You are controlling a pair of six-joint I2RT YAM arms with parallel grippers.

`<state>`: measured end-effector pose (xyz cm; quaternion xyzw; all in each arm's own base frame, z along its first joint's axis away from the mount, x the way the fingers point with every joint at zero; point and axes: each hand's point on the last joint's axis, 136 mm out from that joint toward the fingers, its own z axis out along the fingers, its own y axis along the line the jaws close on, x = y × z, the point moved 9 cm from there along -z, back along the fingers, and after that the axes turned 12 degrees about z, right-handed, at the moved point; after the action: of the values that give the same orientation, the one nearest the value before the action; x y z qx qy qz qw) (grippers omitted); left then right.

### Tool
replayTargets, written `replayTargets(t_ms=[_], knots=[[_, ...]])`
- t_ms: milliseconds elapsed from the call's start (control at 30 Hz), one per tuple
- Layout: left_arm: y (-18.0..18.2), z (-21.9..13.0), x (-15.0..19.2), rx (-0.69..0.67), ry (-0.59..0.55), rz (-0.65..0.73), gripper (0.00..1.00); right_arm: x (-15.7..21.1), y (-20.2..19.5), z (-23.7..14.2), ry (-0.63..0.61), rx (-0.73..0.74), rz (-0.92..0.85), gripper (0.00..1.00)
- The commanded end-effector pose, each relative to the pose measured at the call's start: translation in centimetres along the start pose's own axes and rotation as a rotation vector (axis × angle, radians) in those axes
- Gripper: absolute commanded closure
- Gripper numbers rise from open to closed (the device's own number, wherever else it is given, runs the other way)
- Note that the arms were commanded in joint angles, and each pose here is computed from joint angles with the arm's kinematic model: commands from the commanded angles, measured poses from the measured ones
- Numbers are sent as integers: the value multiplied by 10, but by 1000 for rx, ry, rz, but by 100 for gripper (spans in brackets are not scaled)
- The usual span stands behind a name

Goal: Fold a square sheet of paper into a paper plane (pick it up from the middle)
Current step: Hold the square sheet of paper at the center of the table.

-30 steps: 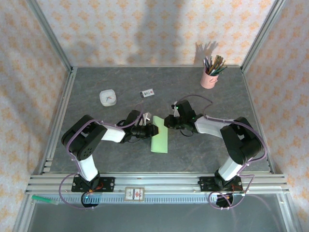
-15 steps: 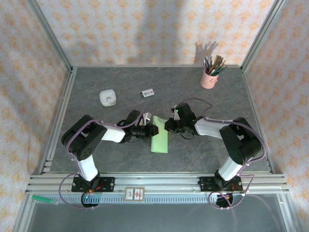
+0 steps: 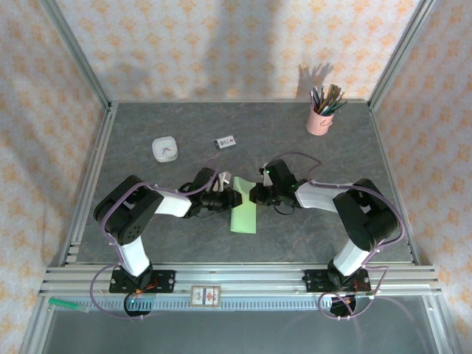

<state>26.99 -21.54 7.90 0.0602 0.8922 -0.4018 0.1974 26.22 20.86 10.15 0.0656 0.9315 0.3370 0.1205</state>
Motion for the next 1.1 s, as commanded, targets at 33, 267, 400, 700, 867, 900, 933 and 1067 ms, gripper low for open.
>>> replayTargets(t_ms=[33,267,400,700,867,900,933,1067], knots=[[46,6,31,-260,89,-50,73,7,-13,9,10,38,18,90],[45,5,30,-263,90,-45,73,15,-33,15,10,143,43,91],[44,5,29,-265,89,-42,73,19,-41,15,-1,188,50,92],[40,3,23,-274,83,-30,72,26,-54,16,-7,266,69,92],[36,1,17,-278,74,-20,69,29,-59,16,0,297,81,93],[35,1,16,-280,74,-18,68,30,-60,16,0,301,84,93],[34,0,15,-284,73,-13,67,30,-61,17,1,304,89,93],[30,-2,9,-299,69,6,61,33,-63,17,5,312,96,94]])
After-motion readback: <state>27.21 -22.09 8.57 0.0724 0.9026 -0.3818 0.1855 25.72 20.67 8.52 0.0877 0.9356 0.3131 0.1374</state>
